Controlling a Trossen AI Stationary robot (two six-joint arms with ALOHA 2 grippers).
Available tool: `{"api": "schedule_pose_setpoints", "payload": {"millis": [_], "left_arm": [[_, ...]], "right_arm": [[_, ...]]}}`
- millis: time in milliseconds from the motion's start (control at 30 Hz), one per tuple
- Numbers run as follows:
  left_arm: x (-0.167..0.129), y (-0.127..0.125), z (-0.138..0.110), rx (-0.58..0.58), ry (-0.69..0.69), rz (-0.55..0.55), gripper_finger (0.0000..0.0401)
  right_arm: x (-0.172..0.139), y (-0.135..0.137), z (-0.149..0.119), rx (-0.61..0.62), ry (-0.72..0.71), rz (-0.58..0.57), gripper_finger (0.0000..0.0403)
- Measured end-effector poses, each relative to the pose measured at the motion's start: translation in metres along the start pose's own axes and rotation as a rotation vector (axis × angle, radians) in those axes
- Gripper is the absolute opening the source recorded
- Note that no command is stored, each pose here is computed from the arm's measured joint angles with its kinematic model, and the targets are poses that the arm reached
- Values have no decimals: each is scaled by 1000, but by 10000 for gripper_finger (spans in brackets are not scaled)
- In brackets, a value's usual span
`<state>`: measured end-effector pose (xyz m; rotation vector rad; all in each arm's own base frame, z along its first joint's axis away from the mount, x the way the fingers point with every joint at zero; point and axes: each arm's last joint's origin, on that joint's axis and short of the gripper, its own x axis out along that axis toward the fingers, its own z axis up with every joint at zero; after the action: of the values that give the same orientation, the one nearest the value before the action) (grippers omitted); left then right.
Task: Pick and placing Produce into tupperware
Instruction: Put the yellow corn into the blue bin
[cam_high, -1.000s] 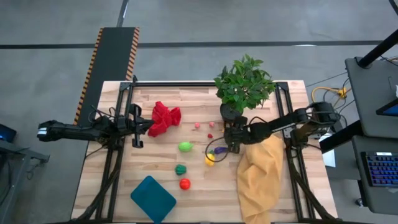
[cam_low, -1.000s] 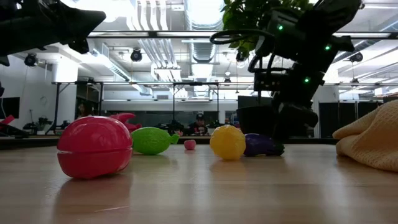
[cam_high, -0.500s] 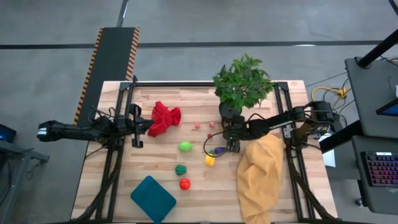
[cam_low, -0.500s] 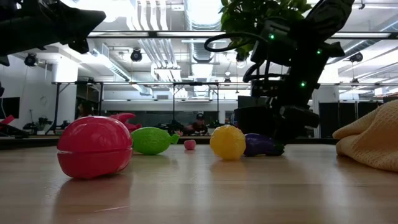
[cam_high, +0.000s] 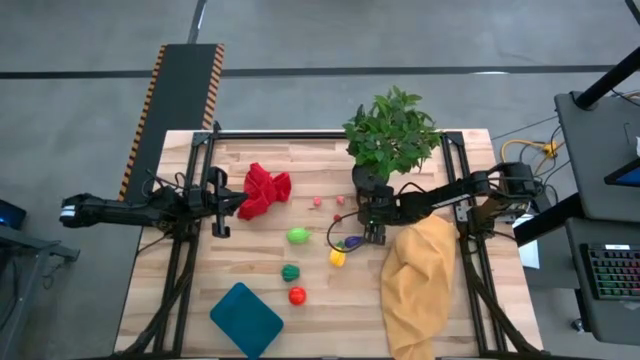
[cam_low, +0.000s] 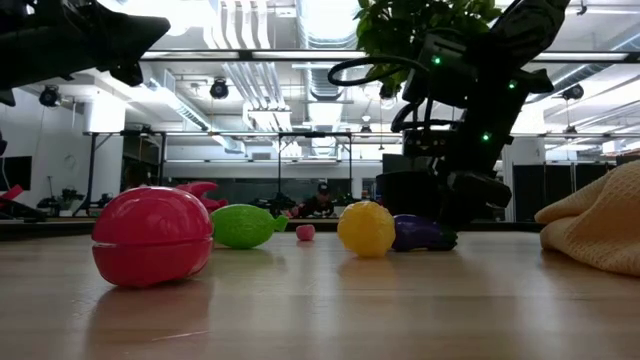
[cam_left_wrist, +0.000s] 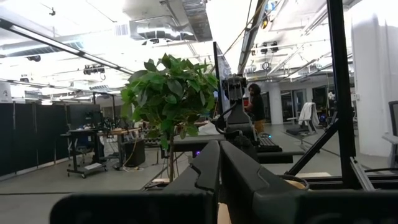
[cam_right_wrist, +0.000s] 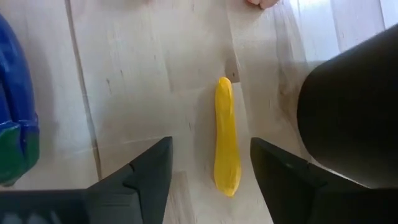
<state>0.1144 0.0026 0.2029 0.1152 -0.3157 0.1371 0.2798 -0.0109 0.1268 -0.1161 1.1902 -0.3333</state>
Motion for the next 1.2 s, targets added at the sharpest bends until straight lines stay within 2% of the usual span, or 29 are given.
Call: {"api": "schedule_pose_setpoints", "payload": {"millis": [433, 900, 1200], "left_arm": [[0, 0, 0, 0, -1, 0, 0], [0, 0, 1, -1, -7, 1, 0], [0, 0, 1, -1, -7, 1, 0]], "right_arm": [[4, 1, -5, 7, 42, -8, 144], [4, 1, -7, -5, 51, -6, 53], [-3, -1, -4, -2, 50, 14, 33]]}}
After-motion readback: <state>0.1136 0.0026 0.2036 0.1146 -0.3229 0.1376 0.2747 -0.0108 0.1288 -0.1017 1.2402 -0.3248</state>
